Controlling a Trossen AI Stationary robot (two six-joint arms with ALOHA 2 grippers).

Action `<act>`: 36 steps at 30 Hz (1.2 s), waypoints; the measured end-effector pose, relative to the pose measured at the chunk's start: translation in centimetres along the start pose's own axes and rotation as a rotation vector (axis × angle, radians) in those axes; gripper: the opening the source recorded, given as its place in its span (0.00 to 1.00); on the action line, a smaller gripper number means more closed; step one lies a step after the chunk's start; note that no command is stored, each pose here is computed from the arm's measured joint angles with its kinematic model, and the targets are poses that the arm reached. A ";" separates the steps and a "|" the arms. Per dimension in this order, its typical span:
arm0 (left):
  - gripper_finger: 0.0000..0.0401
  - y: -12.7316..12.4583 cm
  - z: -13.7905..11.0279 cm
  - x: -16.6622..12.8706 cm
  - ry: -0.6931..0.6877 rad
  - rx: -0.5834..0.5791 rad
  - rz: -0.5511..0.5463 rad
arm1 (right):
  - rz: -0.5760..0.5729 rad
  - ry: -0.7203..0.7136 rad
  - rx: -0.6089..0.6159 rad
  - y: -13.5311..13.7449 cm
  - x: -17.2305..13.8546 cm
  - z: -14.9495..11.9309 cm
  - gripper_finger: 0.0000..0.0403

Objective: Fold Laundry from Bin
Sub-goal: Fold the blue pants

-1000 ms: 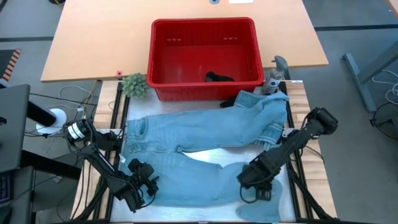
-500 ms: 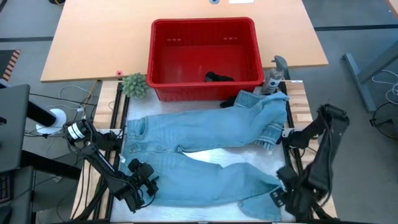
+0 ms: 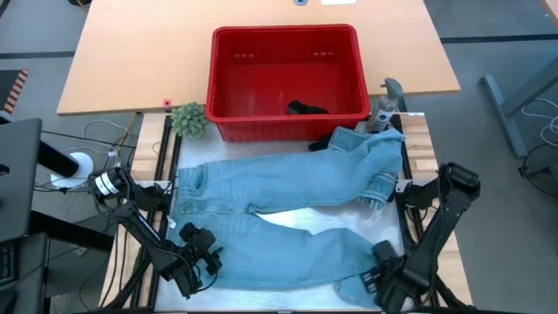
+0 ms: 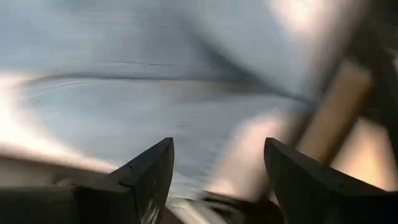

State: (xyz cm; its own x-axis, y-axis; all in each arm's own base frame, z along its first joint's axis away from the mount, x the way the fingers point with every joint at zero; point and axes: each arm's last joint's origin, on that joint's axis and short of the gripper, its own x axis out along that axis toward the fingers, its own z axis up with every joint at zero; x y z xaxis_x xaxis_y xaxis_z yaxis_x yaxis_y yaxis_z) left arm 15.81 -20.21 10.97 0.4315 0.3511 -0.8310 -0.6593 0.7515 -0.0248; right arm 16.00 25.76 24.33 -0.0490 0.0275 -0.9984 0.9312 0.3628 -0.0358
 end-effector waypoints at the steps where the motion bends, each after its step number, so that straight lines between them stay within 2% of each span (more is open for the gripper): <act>1: 0.67 0.0 0.0 0.0 0.000 0.000 0.000 | 0.084 -0.012 -0.049 0.6 0.0 -0.4 0.68; 3: 0.67 0.0 0.0 0.0 0.000 -0.002 -0.002 | 0.226 -0.008 -0.186 2.0 0.2 -1.1 0.68; 5: 0.67 0.0 0.0 0.0 0.000 -0.002 -0.002 | 0.301 0.006 -0.359 3.3 0.8 -1.8 0.68; 8: 0.67 0.0 0.0 0.0 0.001 -0.002 -0.003 | 0.348 0.011 -0.572 5.0 2.4 -2.4 0.68; 11: 0.67 -0.1 0.0 0.0 0.003 -0.004 -0.004 | 0.345 0.041 -0.679 6.6 4.1 -2.2 0.68; 18: 0.67 -0.1 0.0 0.0 0.006 -0.008 -0.005 | 0.271 0.036 -0.776 8.4 6.7 -0.7 0.68; 24: 0.67 -0.1 0.0 0.0 0.006 -0.020 -0.005 | 0.230 0.003 -0.814 8.3 7.4 -0.5 0.68; 28: 0.67 -0.1 0.0 0.0 0.006 -0.020 -0.004 | 0.144 0.000 -0.808 8.1 8.9 -0.6 0.67; 33: 0.67 -0.1 0.0 0.0 0.008 -0.024 -0.004 | 0.041 0.060 -0.815 8.3 11.8 -1.1 0.61; 36: 0.67 -0.1 0.0 0.0 0.017 -0.028 -0.003 | 0.011 0.066 -0.831 8.5 12.2 -1.4 0.52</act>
State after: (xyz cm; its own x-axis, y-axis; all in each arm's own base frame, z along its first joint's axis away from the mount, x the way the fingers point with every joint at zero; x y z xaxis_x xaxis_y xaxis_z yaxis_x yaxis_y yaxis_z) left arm 15.85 -20.26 10.96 0.4230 0.3397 -0.8400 -0.6751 0.7365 -0.0421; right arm 22.83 30.44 11.88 -0.0864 0.0801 -0.9930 0.3633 0.9307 0.0435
